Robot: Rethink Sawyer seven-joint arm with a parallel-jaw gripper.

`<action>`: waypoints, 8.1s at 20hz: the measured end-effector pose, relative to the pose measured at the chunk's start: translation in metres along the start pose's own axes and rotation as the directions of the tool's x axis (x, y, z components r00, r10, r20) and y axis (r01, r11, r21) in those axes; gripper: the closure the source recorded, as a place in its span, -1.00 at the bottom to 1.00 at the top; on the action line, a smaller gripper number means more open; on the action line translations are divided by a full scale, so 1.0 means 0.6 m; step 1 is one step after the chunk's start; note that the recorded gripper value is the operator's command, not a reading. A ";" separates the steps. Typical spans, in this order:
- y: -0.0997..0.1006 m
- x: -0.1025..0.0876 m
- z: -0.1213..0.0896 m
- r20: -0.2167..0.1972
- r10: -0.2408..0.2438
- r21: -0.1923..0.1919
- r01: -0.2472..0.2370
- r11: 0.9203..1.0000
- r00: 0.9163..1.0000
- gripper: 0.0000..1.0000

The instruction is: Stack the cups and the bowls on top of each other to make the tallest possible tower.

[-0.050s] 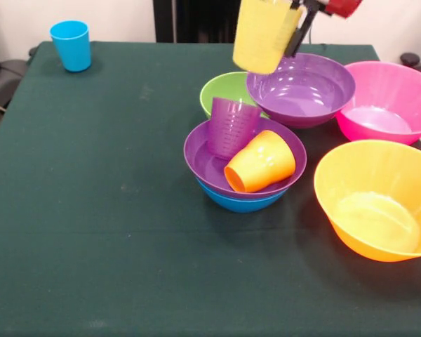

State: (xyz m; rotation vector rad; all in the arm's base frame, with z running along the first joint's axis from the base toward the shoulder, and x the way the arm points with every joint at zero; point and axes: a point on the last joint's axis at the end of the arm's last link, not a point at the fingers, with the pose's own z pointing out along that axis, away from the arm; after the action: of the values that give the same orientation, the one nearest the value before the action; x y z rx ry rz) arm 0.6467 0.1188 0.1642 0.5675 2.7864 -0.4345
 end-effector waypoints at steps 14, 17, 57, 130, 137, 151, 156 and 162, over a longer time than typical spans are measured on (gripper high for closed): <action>-0.017 0.025 -0.007 -0.077 0.081 -0.079 -0.087 0.993 0.994 1.00; -0.007 0.039 0.006 -0.081 0.076 -0.088 -0.083 0.993 0.994 1.00; 0.002 0.084 0.004 -0.158 0.131 -0.179 -0.159 0.971 0.979 1.00; -0.049 0.146 0.091 -0.184 0.084 -0.039 -0.092 0.995 0.979 1.00; 0.003 0.133 0.094 -0.163 0.068 -0.063 -0.079 0.995 0.984 1.00; 0.034 0.101 0.078 -0.160 0.112 -0.094 -0.128 0.987 0.981 1.00; 0.034 0.101 0.078 -0.160 0.112 -0.093 -0.127 0.987 0.981 1.00; 0.032 0.104 0.090 -0.151 0.102 -0.071 -0.114 0.991 0.983 1.00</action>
State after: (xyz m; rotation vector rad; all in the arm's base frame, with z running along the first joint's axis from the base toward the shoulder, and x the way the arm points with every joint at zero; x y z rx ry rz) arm 0.6099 0.1385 0.0908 0.7565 2.8784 -0.2674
